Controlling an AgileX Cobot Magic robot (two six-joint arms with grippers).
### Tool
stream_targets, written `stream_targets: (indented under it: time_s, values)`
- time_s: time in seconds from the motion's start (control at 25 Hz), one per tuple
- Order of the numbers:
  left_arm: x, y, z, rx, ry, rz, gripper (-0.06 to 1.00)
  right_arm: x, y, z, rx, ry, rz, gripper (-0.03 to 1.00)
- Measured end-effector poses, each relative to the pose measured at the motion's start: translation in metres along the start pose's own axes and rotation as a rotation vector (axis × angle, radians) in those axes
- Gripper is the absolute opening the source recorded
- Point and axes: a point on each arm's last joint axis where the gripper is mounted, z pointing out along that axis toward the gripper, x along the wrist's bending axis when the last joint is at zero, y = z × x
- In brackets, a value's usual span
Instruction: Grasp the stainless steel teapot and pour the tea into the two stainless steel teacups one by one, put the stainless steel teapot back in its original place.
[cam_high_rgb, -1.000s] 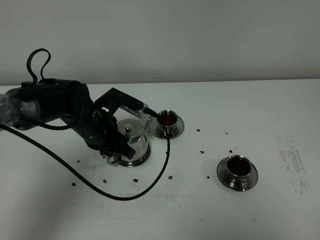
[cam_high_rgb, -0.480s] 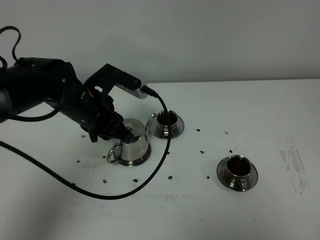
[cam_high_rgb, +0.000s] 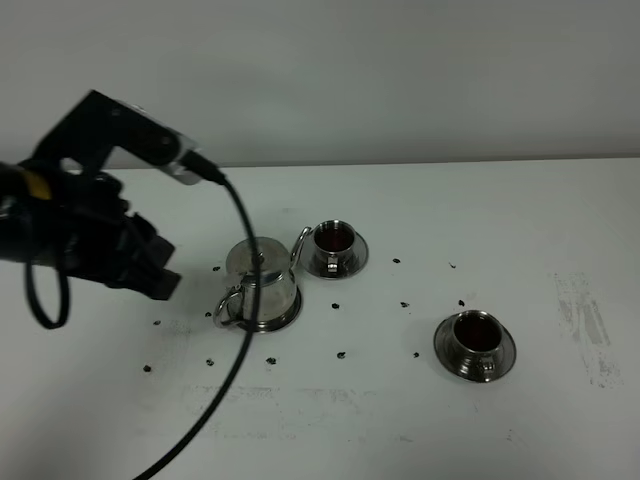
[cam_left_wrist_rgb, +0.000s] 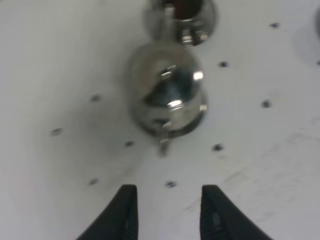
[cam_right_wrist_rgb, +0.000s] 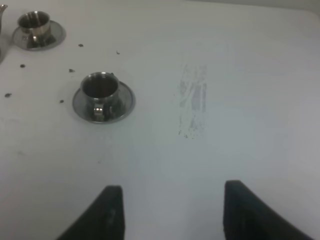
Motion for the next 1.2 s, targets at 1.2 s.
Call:
stream_targets:
  time_s: [1.2]
  values:
    - [-0.032, -0.16, -0.144, 0.114, 0.268, -0.537, 0.32, 0.0, 0.0, 0.0, 0.0, 0.0, 0.0, 0.43]
